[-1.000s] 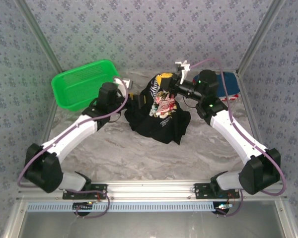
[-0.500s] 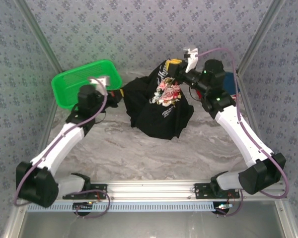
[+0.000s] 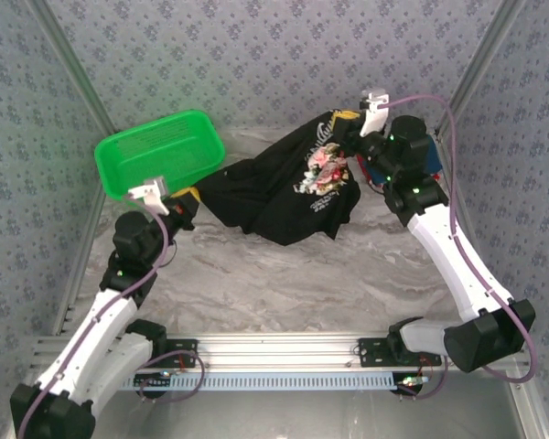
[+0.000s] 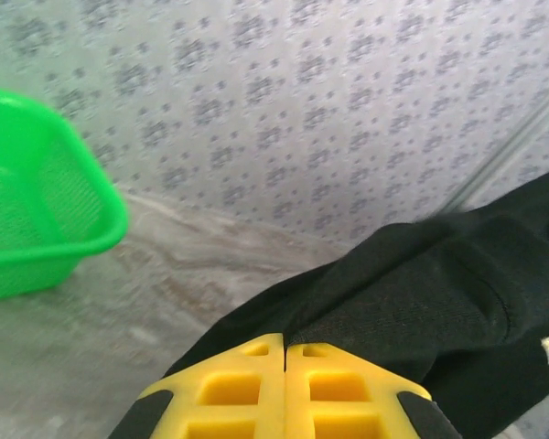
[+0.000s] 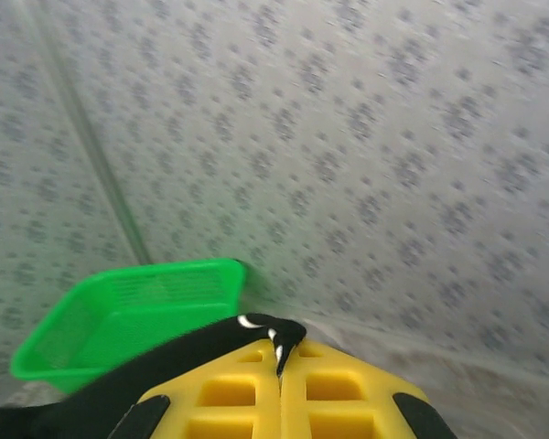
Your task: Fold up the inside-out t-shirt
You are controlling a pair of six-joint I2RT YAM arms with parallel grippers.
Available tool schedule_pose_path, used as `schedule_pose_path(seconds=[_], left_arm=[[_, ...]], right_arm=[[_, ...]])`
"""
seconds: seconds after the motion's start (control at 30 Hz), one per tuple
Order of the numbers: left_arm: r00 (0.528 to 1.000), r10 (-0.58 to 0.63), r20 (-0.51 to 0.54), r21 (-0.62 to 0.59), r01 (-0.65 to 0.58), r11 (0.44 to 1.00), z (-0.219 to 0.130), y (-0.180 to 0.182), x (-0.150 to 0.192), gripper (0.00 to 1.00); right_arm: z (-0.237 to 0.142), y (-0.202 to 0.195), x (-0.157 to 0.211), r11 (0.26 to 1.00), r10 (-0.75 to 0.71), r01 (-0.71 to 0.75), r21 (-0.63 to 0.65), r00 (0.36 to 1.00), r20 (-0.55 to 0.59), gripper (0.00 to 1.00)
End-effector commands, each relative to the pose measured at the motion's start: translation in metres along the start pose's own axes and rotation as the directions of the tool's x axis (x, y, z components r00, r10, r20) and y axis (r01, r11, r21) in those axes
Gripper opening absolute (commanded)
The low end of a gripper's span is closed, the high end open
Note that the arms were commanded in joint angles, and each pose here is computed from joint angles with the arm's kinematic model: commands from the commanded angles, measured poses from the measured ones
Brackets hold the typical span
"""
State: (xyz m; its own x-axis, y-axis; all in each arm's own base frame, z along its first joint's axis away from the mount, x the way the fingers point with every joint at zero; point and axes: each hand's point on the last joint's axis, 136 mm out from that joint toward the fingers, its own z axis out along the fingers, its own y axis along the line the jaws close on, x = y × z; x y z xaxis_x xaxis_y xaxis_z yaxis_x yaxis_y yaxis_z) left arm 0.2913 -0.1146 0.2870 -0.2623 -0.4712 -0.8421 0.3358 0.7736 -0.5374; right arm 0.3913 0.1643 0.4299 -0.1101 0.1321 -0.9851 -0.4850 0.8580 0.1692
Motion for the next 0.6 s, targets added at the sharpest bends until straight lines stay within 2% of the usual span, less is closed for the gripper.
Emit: schedule_pose_path(seconds=[0.0,0.13,0.3,0.43,0.57], left_arm=[[1.0,0.024,-0.002,-0.092,-0.024,0.995,-0.014,0.022,0.01,0.0],[0.988,-0.022,-0.153,-0.1,0.006,0.995,-0.012,0.037,0.058,0.0],[0.953,-0.086,-0.289,-0.124,0.052,0.991,-0.01,0.053,0.112,0.0],[0.946,-0.082,-0.312,-0.109,0.05,0.993,-0.007,0.047,0.115,0.0],[0.957,-0.08,-0.278,-0.082,0.06,0.995,-0.003,0.036,0.098,0.0]], right_arm=[[-0.019,-0.015,-0.015,0.997,-0.005,0.001,0.079,0.999,0.05,0.0],[-0.017,-0.003,0.01,1.0,-0.001,0.001,-0.01,1.0,0.007,0.0],[-0.014,0.005,0.067,0.996,0.025,-0.037,-0.085,0.99,-0.137,0.0],[-0.019,-0.006,0.112,0.997,0.079,-0.081,0.005,0.954,-0.288,0.0],[-0.035,-0.016,0.18,0.987,0.143,-0.083,0.141,0.858,-0.493,0.0]])
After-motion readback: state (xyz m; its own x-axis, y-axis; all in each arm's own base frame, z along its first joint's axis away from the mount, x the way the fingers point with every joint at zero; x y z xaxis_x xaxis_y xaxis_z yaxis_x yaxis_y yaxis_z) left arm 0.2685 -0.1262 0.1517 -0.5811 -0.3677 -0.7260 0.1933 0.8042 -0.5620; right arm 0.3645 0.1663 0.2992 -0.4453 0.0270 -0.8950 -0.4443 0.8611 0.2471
